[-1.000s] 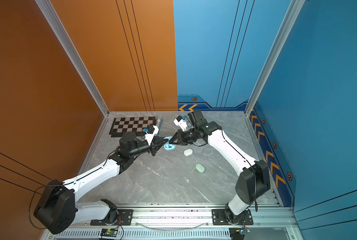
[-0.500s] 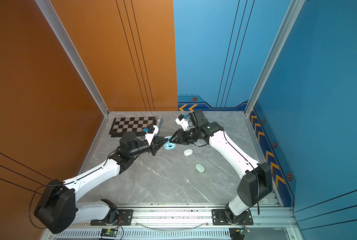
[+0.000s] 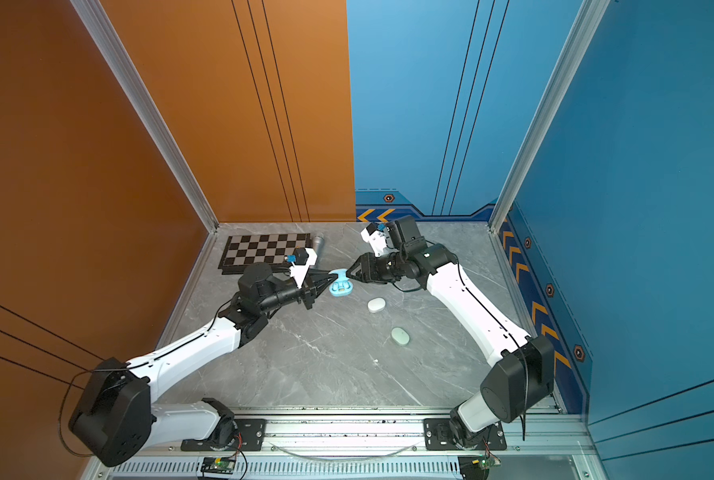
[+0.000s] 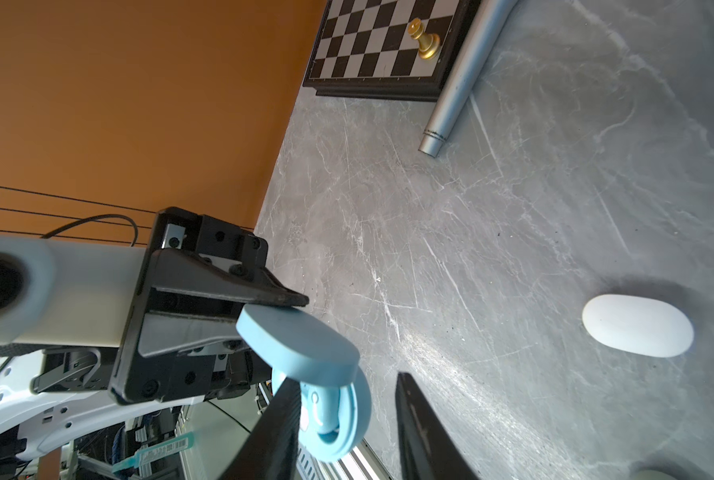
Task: Insert the wireless bluetooth earbuds into the charging case
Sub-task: 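Press the earbud into the second case slot with the right gripper, then release the earbud and withdraw right while left lowers the case to the table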
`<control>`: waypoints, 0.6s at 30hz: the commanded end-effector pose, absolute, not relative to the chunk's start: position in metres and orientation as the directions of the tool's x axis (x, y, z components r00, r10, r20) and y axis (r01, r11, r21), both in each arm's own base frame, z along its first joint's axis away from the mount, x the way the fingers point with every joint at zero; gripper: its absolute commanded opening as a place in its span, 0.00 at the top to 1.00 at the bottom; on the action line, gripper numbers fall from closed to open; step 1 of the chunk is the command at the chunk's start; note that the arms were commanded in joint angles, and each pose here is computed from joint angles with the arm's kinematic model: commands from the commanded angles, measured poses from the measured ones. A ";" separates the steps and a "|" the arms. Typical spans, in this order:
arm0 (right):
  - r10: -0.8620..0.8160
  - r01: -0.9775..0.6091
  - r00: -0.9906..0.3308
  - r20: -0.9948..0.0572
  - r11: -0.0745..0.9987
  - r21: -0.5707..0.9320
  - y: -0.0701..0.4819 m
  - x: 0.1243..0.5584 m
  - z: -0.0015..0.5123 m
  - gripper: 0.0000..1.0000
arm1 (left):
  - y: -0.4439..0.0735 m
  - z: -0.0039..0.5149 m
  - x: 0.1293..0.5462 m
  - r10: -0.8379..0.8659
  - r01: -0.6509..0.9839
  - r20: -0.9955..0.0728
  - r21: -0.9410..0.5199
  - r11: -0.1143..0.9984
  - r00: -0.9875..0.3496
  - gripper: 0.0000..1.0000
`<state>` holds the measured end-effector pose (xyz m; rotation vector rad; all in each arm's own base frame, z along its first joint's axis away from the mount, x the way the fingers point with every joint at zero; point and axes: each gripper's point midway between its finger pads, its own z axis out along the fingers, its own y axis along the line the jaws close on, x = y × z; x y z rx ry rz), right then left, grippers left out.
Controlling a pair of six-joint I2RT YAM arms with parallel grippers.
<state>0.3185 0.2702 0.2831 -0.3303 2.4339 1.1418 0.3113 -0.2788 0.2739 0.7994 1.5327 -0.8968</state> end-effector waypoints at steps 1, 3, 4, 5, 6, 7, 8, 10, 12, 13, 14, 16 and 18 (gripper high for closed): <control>0.079 -0.377 -0.824 -0.561 0.662 0.648 0.249 0.335 0.311 0.60 | -0.290 0.278 0.301 0.025 0.901 -0.996 -0.064 0.428 -0.083 1.00; 0.121 -0.363 -0.807 -0.578 0.670 0.647 0.240 0.337 0.319 0.59 | -0.292 0.268 0.300 0.048 0.901 -0.996 -0.053 0.431 -0.081 1.00; 0.148 -0.339 -0.802 -0.579 0.685 0.645 0.233 0.339 0.318 0.59 | -0.292 0.261 0.300 0.064 0.899 -0.995 -0.044 0.435 -0.080 1.00; 0.183 -0.298 -0.798 -0.574 0.708 0.640 0.223 0.342 0.315 0.58 | -0.295 0.253 0.299 0.081 0.900 -0.993 -0.037 0.434 -0.081 1.00; 0.216 -0.256 -0.798 -0.563 0.725 0.640 0.214 0.344 0.310 0.58 | -0.296 0.246 0.297 0.099 0.902 -0.992 -0.028 0.430 -0.078 1.00; 0.257 -0.195 -0.799 -0.544 0.745 0.638 0.202 0.346 0.301 0.58 | -0.299 0.236 0.294 0.121 0.906 -0.990 -0.018 0.424 -0.076 1.00; 0.303 -0.121 -0.799 -0.520 0.765 0.633 0.187 0.348 0.290 0.58 | -0.302 0.225 0.292 0.146 0.907 -0.986 -0.010 0.420 -0.078 1.00; 0.369 0.008 -0.803 -0.468 0.793 0.609 0.162 0.345 0.266 0.58 | -0.308 0.203 0.286 0.197 0.914 -0.977 0.011 0.406 -0.076 1.00; 0.400 0.102 -0.808 -0.431 0.817 0.567 0.143 0.339 0.242 0.59 | -0.313 0.179 0.280 0.246 0.918 -0.966 0.025 0.395 -0.079 1.00; 0.404 0.138 -0.815 -0.415 0.831 0.538 0.135 0.334 0.230 0.59 | -0.315 0.170 0.279 0.262 0.919 -0.962 0.032 0.394 -0.079 1.00; 0.405 0.171 -0.823 -0.398 0.845 0.506 0.129 0.328 0.219 0.59 | -0.317 0.160 0.278 0.274 0.916 -0.958 0.032 0.399 -0.086 1.00; 0.402 0.209 -0.842 -0.360 0.858 0.469 0.123 0.319 0.200 0.59 | -0.320 0.144 0.278 0.284 0.912 -0.954 0.032 0.408 -0.094 1.00; 0.407 0.245 -0.854 -0.323 0.863 0.442 0.119 0.311 0.184 0.60 | -0.324 0.129 0.278 0.304 0.910 -0.947 0.036 0.413 -0.101 1.00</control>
